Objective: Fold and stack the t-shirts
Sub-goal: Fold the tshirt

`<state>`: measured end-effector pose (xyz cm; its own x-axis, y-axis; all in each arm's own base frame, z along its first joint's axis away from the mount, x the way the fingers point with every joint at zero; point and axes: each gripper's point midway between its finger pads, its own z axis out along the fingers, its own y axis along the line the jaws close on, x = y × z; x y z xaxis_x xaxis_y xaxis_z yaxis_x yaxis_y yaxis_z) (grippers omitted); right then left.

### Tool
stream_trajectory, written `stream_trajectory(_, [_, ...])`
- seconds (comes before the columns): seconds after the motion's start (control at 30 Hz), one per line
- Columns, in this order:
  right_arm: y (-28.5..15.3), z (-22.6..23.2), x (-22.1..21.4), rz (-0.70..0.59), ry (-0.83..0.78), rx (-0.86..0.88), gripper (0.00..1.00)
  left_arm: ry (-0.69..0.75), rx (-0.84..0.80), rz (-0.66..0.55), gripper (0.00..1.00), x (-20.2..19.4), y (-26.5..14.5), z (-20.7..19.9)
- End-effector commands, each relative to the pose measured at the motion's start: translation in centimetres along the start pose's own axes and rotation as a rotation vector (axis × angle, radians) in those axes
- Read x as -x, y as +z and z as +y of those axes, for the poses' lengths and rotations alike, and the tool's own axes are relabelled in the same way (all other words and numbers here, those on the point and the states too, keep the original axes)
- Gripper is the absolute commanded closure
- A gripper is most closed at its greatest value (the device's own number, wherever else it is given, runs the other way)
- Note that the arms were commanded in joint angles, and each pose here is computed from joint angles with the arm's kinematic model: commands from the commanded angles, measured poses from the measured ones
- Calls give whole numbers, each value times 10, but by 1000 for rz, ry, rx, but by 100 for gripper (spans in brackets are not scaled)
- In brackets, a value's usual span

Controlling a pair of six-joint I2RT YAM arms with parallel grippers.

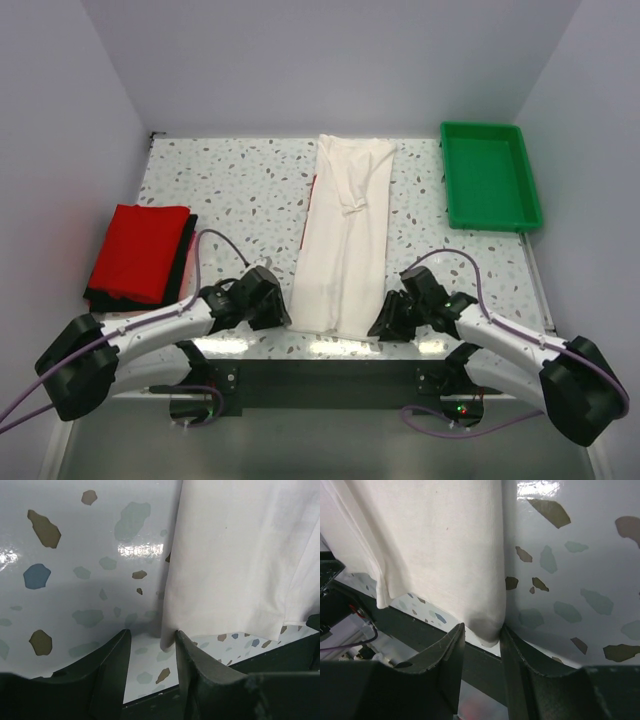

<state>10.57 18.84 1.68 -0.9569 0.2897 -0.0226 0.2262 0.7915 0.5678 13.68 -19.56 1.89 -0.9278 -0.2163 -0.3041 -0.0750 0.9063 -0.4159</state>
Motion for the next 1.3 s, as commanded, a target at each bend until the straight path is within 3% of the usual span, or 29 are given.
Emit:
stream_trajectory(0.0, [8,-28,-6,4,9,-92,62,31,-41,-20,56,8,6,-10])
stream_trajectory(0.13, [10,-30,-7,8,12,-98,64,32,-47,20,65,-2,16,-7])
stream_trajectory(0.37, [0,-31,-7,9,-37,-123,90,39,-75,82,90,-21,19,-9])
stream_trajectory(0.5, [-9,-27,-7,4,-68,-113,97,30,-84,106,100,-37,13,-10])
stream_trajectory(0.83, [-29,-29,-31,58,-126,-48,100,19,-158,113,100,-63,-9,-35])
stream_trajectory(0.97, [-49,-16,-20,8,-194,-53,100,27,-188,110,100,-60,-17,-51])
stream_trajectory(1.1, [-74,22,7,-95,-258,-18,100,46,-209,16,100,-27,-29,-74])
stream_trajectory(1.27, [-75,56,34,-157,-257,1,100,48,-221,-53,100,13,-36,-91])
